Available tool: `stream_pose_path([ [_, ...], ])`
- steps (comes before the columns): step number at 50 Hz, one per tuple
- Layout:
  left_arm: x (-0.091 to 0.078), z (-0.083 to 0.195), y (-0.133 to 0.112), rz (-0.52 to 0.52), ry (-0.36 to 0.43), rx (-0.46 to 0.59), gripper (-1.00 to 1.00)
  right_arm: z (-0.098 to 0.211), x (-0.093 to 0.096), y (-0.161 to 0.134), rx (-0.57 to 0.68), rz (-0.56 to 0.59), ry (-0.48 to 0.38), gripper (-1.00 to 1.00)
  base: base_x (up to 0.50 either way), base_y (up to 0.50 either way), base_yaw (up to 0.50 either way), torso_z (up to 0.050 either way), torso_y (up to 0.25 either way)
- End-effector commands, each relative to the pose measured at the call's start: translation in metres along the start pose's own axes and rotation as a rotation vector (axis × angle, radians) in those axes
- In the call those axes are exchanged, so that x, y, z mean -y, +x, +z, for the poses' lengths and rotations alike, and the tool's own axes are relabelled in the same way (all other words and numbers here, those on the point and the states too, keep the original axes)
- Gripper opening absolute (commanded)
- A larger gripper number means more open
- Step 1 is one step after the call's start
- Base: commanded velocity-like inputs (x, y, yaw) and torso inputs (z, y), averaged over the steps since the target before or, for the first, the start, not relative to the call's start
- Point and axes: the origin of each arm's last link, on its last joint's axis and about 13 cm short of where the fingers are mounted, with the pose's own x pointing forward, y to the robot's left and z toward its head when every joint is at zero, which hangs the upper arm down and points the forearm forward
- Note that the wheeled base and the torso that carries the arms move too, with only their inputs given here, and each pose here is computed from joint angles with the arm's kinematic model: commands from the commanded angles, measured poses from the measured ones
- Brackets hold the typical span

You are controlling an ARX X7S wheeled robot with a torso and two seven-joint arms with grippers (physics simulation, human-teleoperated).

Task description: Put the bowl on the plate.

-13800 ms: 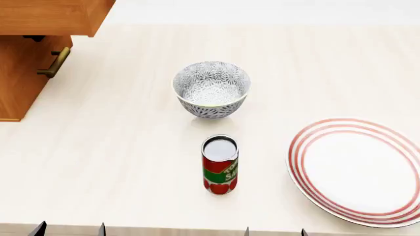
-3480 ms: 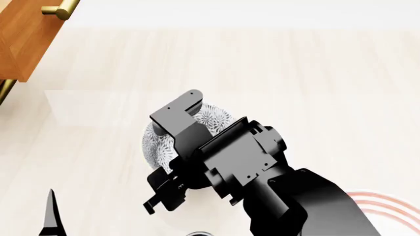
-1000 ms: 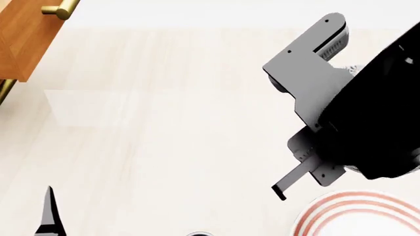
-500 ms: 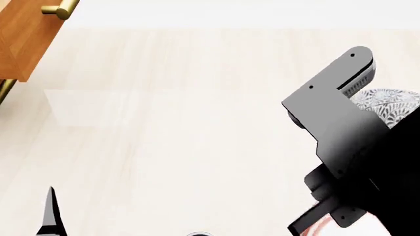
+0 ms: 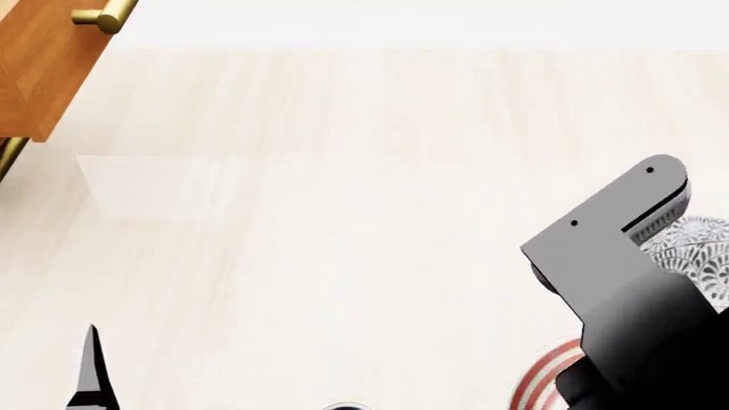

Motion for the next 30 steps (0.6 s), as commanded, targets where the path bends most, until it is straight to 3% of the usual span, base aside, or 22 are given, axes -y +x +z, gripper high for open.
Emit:
stream_pose_path([
  [1,0.000,0.000,0.001,-0.001,-0.002,-0.001,1.00,-0.014,-0.004,0.000,-0.004,-0.016,0.022,-1.00,0.00,0.00,0.00,0.000,0.000],
  [30,0.001,-0.001,0.000,-0.004,0.004,-0.004,1.00,-0.031,-0.005,0.007,-0.002,-0.019,0.081,-1.00,0.00,0.00,0.00,0.000,0.001],
])
